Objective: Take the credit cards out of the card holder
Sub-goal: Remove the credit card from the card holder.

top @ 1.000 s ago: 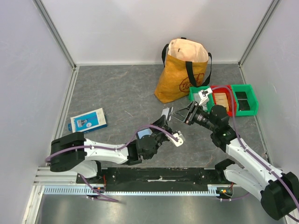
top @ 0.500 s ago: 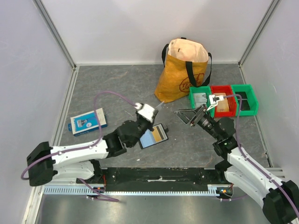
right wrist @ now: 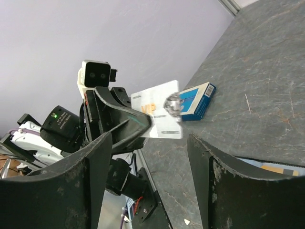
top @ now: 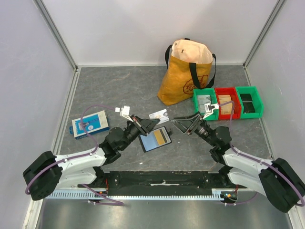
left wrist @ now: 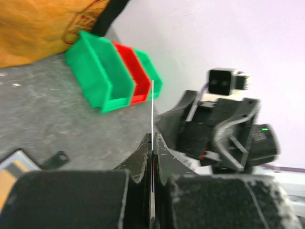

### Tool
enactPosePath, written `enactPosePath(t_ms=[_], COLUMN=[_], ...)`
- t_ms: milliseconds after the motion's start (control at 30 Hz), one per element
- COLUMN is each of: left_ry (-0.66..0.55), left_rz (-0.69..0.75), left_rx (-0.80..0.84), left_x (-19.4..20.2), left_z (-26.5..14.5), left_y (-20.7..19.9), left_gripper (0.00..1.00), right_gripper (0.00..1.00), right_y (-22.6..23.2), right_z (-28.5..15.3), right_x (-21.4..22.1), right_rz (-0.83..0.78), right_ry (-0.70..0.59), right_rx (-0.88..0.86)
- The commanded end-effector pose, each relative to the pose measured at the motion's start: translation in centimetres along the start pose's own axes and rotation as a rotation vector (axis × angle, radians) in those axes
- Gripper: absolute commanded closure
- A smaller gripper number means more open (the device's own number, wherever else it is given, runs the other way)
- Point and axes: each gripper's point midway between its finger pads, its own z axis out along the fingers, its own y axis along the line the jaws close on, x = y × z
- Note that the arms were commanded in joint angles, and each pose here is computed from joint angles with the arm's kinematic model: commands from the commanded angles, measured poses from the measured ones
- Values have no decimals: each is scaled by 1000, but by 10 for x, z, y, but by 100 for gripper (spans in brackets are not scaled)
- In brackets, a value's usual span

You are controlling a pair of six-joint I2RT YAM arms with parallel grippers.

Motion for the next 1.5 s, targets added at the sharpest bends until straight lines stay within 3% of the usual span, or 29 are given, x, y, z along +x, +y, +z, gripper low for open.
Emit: enactPosePath(t_ms=[0, 300, 600, 1200, 1267, 1400, 1467], left_ry=[-83, -70, -48, 3, 3, 2, -2], left_rz=[-257, -329, -314, -349, -349, -338, -330], left_rx=[203, 279, 287, 224, 224, 228, 219], left_x=[-29, -27, -21, -7, -7, -7, -8], left_z=[-5, -4, -2, -3, -3, -3, -4], left_y=[-51, -63, -64, -49, -49, -50, -48], left_gripper=[98, 98, 98, 96, 95, 86, 78], right_gripper=[29, 40, 59, 57, 61, 96, 100], right_y=[18, 35, 46, 60, 60, 55, 50], right_z=[5, 16, 21, 26, 26, 26, 25], right_x=[-11, -8, -14, -25, -25, -24, -25], right_rz=[-20, 7, 25, -32, -35, -27, -24], right_ry=[-86, -105, -132, -143, -139, -139, -143], right_rx=[-84, -153, -205, -226, -225, -202, -175])
